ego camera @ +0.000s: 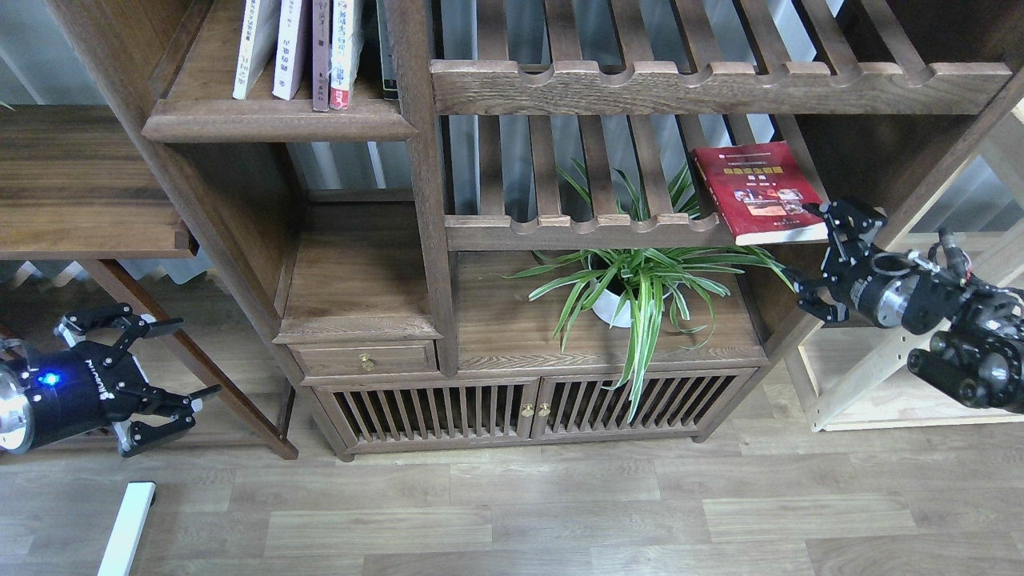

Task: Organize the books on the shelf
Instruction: 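Move the right gripper toward the red book on the middle shelf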

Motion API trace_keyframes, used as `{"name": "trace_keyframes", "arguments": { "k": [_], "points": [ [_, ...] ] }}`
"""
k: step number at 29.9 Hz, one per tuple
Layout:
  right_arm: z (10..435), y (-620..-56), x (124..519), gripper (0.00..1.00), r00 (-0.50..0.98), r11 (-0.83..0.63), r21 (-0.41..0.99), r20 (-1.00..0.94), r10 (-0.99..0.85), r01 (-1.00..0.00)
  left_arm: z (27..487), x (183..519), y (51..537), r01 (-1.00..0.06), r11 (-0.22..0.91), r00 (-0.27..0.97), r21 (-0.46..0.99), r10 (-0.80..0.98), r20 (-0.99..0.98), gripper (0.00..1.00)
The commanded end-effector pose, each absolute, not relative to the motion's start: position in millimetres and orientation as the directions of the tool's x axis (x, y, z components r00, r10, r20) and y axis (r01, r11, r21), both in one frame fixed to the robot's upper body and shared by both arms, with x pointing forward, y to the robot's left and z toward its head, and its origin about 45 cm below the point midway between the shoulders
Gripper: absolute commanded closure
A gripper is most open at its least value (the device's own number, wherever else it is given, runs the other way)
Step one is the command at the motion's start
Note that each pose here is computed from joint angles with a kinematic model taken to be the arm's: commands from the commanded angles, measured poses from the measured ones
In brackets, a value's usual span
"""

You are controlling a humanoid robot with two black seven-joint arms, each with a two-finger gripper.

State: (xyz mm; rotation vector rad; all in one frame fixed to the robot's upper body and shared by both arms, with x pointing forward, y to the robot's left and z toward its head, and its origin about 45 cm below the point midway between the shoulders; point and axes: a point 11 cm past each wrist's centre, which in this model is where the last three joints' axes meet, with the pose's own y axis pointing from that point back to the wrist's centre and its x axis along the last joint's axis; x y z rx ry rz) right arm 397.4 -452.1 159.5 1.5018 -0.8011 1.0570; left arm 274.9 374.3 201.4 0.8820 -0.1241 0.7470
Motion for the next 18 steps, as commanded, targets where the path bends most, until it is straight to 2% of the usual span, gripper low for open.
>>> {"name": "trace_keyframes", "arguments": {
  "k": [1,4,13,18],
  "points": [
    [162,-454,403,0.00,0.363,-0.177,0.369,0.929,0.064,-0.913,201,276,374,-0.641,0.403,0.743,0.654,0.541,0.395,0.11],
    [165,-452,406,0.03,0.356,-0.180,0.362,0.932,0.067,-0.915,199,278,373,-0.641,0.403,0.742,0.653,0.541,0.395,0.11],
    [176,-453,416,0.29,0.325,-0.169,0.334,0.942,0.078,-0.927,196,282,369,-0.650,0.403,0.737,0.645,0.544,0.402,0.11],
    [179,-453,419,0.32,0.317,-0.167,0.327,0.945,0.081,-0.930,196,284,369,-0.661,0.395,0.727,0.638,0.549,0.414,0.11]
  ]
}}
